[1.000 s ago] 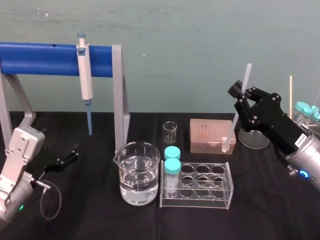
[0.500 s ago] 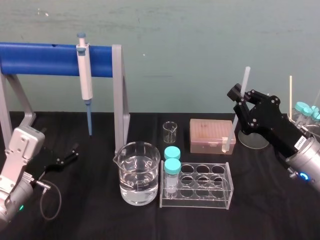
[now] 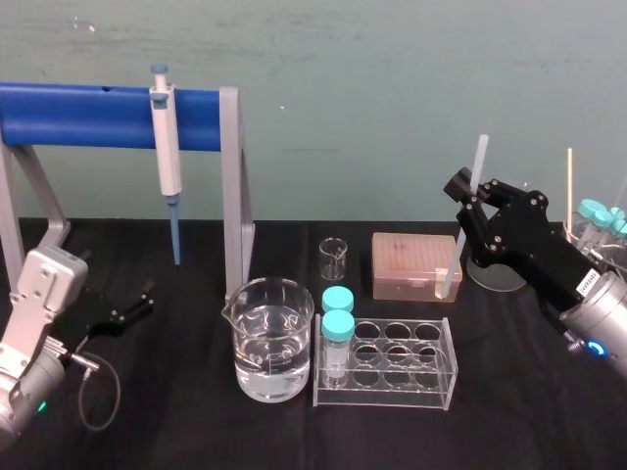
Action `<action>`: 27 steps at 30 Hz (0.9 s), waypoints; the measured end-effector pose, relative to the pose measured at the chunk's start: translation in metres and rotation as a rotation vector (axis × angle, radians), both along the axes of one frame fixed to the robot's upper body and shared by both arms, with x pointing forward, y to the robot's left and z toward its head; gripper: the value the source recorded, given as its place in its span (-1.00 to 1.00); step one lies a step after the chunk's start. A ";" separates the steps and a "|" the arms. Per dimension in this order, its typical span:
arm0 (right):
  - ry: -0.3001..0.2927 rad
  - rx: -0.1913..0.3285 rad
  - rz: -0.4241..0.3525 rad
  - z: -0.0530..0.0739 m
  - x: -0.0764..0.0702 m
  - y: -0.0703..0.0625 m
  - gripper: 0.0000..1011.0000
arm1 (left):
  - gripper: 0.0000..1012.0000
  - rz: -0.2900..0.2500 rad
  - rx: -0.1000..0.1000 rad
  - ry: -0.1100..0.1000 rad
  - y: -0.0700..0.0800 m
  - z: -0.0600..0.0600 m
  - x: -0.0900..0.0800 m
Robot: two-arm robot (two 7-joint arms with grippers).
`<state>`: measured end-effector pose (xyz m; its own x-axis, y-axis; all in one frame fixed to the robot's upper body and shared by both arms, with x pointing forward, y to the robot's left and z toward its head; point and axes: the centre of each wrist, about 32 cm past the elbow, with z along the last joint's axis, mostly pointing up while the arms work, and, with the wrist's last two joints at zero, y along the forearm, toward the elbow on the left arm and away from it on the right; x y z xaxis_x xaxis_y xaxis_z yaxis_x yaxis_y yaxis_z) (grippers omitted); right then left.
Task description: Pick up the stirring rod with one hand, then place it down.
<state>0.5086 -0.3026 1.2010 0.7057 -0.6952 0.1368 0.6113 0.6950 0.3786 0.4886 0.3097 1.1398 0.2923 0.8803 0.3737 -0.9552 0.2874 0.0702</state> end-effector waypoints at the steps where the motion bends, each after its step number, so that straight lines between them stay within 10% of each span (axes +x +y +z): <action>1: 0.000 -0.001 0.000 0.000 0.000 0.000 -0.86 | 0.98 0.000 0.000 0.000 0.000 0.000 0.000; 27: 0.009 -0.027 -0.004 0.002 -0.004 -0.001 -0.86 | 0.98 0.000 0.000 0.000 0.000 0.000 0.000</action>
<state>0.5049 -0.3038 1.2031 0.7044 -0.6940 0.1490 0.6172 0.7025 0.3543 0.4886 0.3097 1.1398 0.2923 0.8803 0.3737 -0.9552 0.2874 0.0702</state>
